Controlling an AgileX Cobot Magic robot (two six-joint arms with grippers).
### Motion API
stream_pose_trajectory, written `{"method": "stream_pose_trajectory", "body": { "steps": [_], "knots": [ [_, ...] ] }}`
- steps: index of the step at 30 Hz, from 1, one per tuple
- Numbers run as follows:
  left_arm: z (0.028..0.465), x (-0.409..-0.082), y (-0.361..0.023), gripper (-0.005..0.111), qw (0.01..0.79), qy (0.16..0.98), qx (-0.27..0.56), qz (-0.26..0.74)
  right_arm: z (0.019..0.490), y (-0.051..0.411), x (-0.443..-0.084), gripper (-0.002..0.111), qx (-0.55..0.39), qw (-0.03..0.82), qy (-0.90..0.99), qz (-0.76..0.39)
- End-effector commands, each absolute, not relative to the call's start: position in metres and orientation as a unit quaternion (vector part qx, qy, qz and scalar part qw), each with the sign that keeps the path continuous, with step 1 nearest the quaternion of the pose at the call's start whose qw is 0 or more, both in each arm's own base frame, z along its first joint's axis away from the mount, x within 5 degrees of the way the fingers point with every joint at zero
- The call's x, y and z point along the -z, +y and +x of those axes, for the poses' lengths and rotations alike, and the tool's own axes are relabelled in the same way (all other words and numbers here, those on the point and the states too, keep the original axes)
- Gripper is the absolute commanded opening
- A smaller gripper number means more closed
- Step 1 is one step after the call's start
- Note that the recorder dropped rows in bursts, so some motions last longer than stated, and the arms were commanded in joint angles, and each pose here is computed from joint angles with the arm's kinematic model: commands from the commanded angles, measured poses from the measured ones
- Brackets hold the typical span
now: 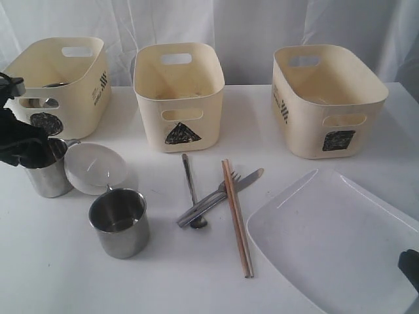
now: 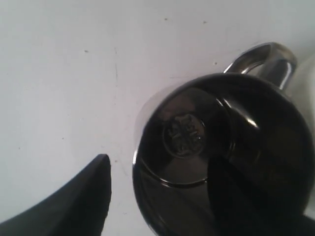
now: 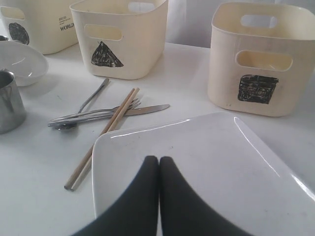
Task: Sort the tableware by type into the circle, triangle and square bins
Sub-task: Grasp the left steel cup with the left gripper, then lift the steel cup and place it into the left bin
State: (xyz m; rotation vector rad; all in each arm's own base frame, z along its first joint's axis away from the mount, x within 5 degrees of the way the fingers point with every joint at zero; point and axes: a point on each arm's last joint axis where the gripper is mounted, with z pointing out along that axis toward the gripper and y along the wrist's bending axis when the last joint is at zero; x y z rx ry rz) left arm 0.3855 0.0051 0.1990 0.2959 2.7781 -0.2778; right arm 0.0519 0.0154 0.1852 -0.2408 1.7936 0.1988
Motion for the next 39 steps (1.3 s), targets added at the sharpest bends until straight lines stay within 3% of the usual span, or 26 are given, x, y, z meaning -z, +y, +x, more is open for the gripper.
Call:
{"method": "stream_pose_trajectory", "body": {
  "steps": [1,4,9,19,25,29,39],
  "knots": [
    [0.388,-0.185,0.003,0.058,0.154,0.977,0.103,0.101,0.052,0.016,-0.185,0.000,-0.088,0.617,0.775,-0.104],
    [0.389,-0.189,0.004,0.038,0.163,0.976,0.100,0.102,0.052,0.016,-0.185,0.000,-0.088,0.617,0.775,-0.104],
    [0.387,-0.232,0.006,0.000,0.204,0.968,0.072,0.130,0.052,0.016,-0.185,0.000,-0.088,0.617,0.775,-0.104],
    [0.365,-0.330,0.005,0.000,0.307,0.938,0.050,0.150,0.052,0.016,-0.185,0.000,-0.088,0.617,0.775,-0.104],
    [0.391,-0.363,0.011,0.000,0.459,0.880,0.002,0.120,0.052,0.016,-0.185,0.000,-0.088,0.617,0.775,-0.104],
    [0.420,-0.361,0.017,0.000,0.514,0.847,-0.038,0.128,0.052,0.016,-0.185,0.000,-0.088,0.617,0.775,-0.104],
    [0.487,-0.289,0.024,0.000,0.497,0.855,-0.055,0.135,0.052,0.016,-0.185,0.000,-0.088,0.617,0.775,-0.104]
  ]
}}
